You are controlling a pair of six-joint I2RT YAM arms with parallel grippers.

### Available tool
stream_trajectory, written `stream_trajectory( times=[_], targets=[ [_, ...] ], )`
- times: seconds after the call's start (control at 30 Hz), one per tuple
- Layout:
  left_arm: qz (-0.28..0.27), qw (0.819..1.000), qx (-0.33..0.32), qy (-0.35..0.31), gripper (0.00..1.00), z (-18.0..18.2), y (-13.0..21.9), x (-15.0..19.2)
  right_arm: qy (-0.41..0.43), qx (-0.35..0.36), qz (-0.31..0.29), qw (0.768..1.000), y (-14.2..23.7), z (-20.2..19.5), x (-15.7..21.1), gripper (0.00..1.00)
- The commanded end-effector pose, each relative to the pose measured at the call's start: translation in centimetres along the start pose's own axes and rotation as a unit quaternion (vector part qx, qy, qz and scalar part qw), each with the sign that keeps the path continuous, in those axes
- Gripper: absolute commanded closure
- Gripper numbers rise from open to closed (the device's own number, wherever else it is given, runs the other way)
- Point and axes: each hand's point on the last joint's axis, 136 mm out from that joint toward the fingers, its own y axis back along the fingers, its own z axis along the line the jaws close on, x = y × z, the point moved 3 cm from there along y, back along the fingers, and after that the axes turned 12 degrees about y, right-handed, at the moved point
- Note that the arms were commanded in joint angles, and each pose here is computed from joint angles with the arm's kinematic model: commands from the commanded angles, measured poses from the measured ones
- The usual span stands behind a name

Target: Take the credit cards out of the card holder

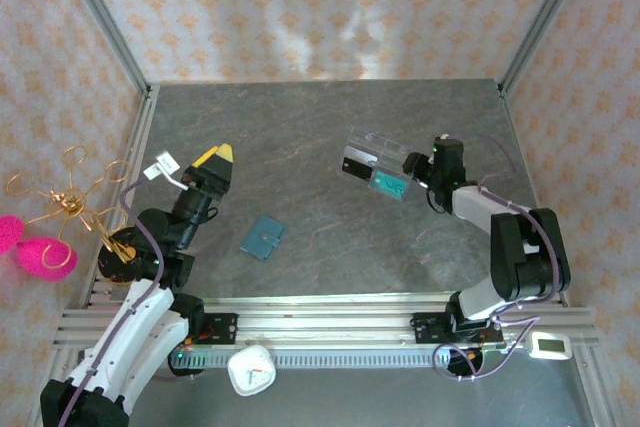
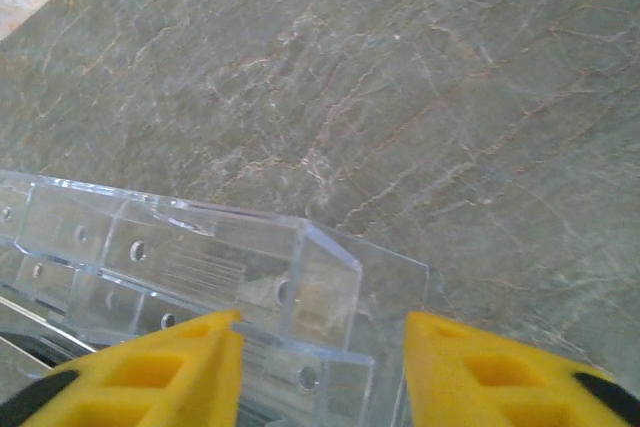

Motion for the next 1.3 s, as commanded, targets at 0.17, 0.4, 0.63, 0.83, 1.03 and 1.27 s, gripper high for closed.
stream_trajectory(
  times=[0.17, 0.4, 0.63, 0.83, 1.03, 1.27],
  targets=[
    [0.066, 0.998, -0.019, -0.009, 0.18, 0.4, 0.0, 2.0, 0.080, -0.044, 0.055, 0.994, -1.4, 2.7, 2.3, 0.67],
    [0.093, 0.995, -0.040, 0.001, 0.22, 1.3, 0.6, 3.3, 0.140, -0.132, 0.095, 0.977, -1.9, 6.9, 3.8, 0.70],
    [0.115, 0.991, -0.062, 0.016, 0.24, 2.5, 1.4, 4.6, 0.182, -0.169, 0.136, 0.959, -3.0, 9.9, 5.9, 0.72],
    [0.126, 0.987, -0.103, 0.018, 0.25, 4.0, 2.2, 5.7, 0.197, -0.173, 0.139, 0.955, -3.6, 12.0, 6.6, 0.71],
    [0.123, 0.975, -0.184, 0.007, 0.27, 6.5, 3.2, 6.7, 0.175, -0.158, 0.081, 0.968, -2.2, 12.9, 4.8, 0.47],
    [0.138, 0.935, -0.323, -0.054, 0.42, 12.0, 4.8, 10.0, 0.140, -0.158, -0.003, 0.977, 2.6, 13.3, 1.6, 0.35]
  ],
)
